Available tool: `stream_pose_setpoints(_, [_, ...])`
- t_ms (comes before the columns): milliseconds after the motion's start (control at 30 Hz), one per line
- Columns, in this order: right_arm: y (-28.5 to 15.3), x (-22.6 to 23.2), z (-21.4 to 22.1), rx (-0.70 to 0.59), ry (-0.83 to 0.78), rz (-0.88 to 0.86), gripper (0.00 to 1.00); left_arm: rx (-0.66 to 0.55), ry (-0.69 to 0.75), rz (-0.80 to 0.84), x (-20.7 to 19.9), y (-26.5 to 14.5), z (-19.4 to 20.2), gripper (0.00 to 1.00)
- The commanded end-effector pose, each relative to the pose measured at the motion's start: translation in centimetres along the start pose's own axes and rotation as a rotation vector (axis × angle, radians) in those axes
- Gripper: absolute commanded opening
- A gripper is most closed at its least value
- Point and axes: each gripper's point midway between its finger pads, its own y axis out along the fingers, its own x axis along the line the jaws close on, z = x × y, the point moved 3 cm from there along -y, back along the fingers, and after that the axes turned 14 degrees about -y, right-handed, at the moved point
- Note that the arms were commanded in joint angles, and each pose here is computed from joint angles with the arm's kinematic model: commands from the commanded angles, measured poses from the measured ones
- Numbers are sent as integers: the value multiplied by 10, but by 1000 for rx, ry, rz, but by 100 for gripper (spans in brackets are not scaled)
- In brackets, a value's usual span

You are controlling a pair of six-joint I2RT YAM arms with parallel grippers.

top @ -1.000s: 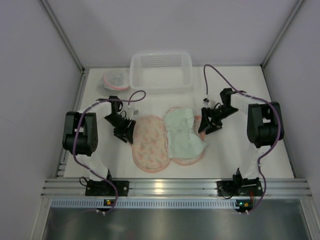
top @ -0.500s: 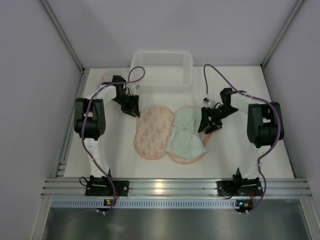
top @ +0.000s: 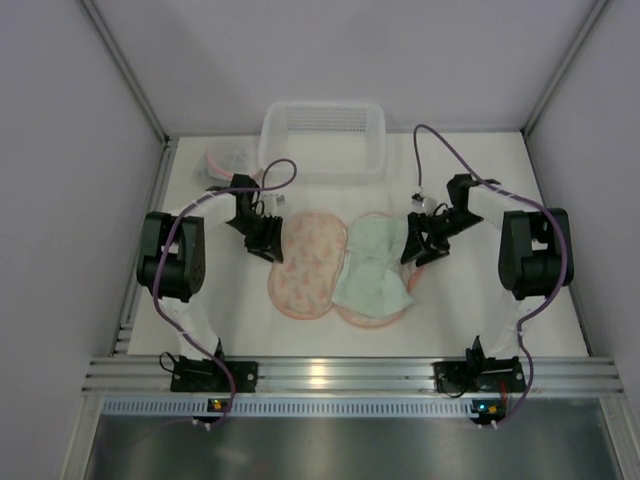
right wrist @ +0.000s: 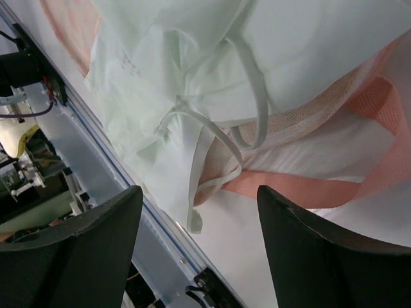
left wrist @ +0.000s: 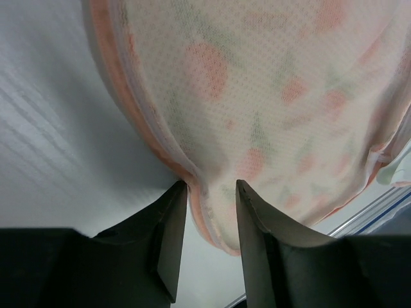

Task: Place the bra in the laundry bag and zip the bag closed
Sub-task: Close the laundry bag at the center of the board.

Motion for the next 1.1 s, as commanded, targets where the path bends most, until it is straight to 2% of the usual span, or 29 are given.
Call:
stream_pose_setpoints(0, [-18,5,-17,-59,-68,20,73,-52,-15,-20,-4,5,-11,40])
stream_pose_setpoints(100, [-24,4,-19,-68,-72,34,73,-55,-15,-8,-6,6,-16,22])
stream_pose_setpoints(133, [-27,3,-19,-71,-78,38,73,-62,-10,5,-9,4,-18,11])
stream_pose_setpoints(200, [-30,3,-18,-71,-76,40,73,-94,24,16,-16,-7,-21,2])
stream_pose_setpoints(233, [-33,1,-18,-79,-75,45,73,-114,37,15,-18,-13,-22,0])
stream_pose_setpoints(433, [-33,-5,-12,-80,-64,67,72,-241,163,108,-57,-65,-28,0])
stream_pose_setpoints(633, [-39,-18,-11,-103,-18,85,71,-282,320,256,-118,-90,-23,0])
stream_pose_setpoints(800, [-41,-24,-11,-103,-5,93,70,-209,520,366,-189,-73,-7,0])
stream_pose_setpoints(900, [-46,-28,-7,-100,9,103,66,-156,600,429,-232,-47,-2,0])
stream_pose_setpoints(933, [-50,-31,-6,-107,14,111,65,-94,613,446,-244,-24,6,0])
stream_pose_setpoints(967, [-52,-31,-3,-107,21,112,64,-99,631,474,-262,-23,2,0])
stream_pose_setpoints(1033, [-58,-35,3,-113,35,126,64,-28,644,496,-281,11,10,0])
stream_pose_setpoints(1067, [-61,-36,4,-117,39,132,64,-33,664,517,-297,16,9,0])
